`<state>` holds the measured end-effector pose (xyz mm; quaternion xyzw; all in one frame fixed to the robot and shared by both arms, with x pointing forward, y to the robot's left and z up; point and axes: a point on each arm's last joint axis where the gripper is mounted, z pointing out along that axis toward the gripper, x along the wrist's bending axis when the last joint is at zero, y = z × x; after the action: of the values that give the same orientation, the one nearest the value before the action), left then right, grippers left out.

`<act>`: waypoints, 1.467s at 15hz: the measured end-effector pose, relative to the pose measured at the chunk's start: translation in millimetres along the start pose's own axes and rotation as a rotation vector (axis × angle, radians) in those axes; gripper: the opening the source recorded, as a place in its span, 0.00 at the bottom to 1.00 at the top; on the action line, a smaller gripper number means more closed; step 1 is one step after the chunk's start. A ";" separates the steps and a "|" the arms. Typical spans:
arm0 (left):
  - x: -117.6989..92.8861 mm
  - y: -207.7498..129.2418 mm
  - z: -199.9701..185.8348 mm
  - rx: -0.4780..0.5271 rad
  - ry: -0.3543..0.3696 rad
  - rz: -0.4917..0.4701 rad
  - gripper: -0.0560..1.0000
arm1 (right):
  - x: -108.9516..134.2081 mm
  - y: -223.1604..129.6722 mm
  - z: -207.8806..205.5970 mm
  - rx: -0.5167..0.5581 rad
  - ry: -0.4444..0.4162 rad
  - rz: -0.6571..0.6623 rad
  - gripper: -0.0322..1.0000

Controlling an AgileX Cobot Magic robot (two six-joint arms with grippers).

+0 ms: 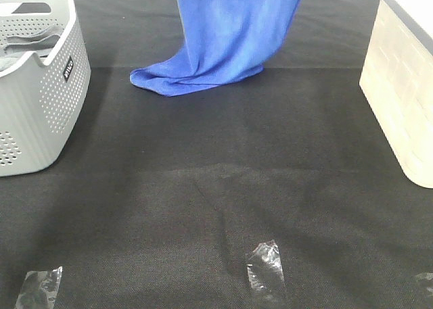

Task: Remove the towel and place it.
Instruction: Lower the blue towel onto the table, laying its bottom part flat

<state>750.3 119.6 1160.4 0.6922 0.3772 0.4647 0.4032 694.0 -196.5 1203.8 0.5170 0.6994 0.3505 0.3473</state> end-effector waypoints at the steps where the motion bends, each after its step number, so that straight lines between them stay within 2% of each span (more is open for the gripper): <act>1: 1.0 4.5 -13.4 0.075 -0.031 -0.025 0.05 | 2.1 -4.3 -7.8 0.071 0.031 -0.001 0.06; 4: 8.4 10.2 -52.5 0.305 -0.097 -0.066 0.05 | 8.1 -5.0 -36.9 0.158 0.121 0.020 0.06; 5: 9.5 11.3 -59.3 0.338 -0.106 -0.080 0.05 | 9.8 -2.8 -43.8 0.149 0.146 0.024 0.06; 8: 12.0 17.7 -74.8 0.365 -0.125 -0.126 0.05 | 12.5 -1.4 -60.2 0.142 0.189 0.034 0.06; 11: 9.2 19.5 -96.9 0.422 -0.176 -0.151 0.05 | 13.8 -17.4 -78.6 0.210 0.205 0.040 0.06; 12: 7.4 16.2 -124.7 0.484 -0.221 -0.178 0.05 | 15.4 -33.2 -95.7 0.259 0.218 0.045 0.06; 15: -1.2 -4.5 -172.6 0.600 -0.300 -0.223 0.05 | 17.6 -52.3 -131.2 0.286 0.244 0.058 0.06; 20: 3.2 -19.1 -265.2 0.601 -0.341 -0.331 0.05 | 27.2 -85.4 -179.8 0.308 0.326 0.097 0.06; 22: -7.1 -43.1 -282.3 0.669 -0.388 -0.389 0.05 | 31.4 -111.3 -184.0 0.374 0.349 0.120 0.06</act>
<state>474.5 188.6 1187.4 0.7754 0.5478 0.0933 0.3001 477.4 -214.7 1199.8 0.5445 0.7695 0.3189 0.0984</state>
